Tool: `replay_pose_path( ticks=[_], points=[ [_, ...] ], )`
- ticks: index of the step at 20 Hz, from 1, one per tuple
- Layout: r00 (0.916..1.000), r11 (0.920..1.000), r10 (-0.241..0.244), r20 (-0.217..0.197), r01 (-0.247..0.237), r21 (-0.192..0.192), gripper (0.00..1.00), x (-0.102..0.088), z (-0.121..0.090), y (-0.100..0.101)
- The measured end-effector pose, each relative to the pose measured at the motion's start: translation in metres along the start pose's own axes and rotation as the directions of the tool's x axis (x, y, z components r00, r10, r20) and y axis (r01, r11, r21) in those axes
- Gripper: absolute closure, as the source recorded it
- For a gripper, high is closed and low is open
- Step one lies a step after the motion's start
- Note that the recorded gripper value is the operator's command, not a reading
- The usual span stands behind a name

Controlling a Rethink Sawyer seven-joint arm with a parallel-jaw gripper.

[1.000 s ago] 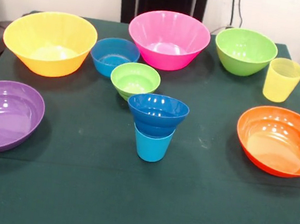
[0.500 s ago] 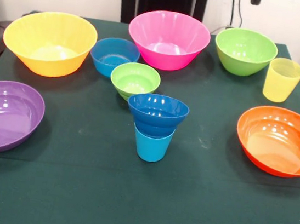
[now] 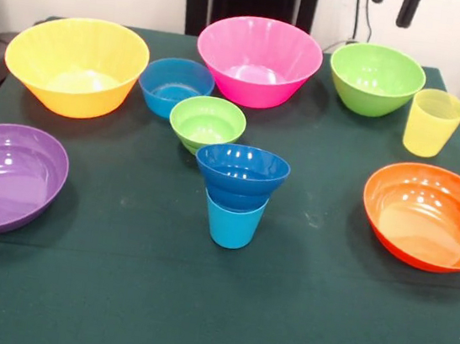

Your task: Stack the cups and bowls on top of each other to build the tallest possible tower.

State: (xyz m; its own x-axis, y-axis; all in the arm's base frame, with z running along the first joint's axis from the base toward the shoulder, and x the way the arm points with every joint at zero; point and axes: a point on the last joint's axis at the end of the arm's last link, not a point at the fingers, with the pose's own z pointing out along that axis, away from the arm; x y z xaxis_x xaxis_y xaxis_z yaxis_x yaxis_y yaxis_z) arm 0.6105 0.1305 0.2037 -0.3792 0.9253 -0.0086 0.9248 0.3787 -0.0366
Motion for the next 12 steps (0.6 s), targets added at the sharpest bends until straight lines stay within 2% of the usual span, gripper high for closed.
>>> replay_pose_path(
  ticks=[4, 12],
  points=[
    [1.0000, 0.9999, 0.006, 0.004, -0.006, -0.010, 0.00, -0.007, 0.008, 0.003],
    [0.9978, 0.9977, 0.064, 0.016, -0.064, -0.024, 0.00, -0.048, 0.032, 0.002]
  ],
)
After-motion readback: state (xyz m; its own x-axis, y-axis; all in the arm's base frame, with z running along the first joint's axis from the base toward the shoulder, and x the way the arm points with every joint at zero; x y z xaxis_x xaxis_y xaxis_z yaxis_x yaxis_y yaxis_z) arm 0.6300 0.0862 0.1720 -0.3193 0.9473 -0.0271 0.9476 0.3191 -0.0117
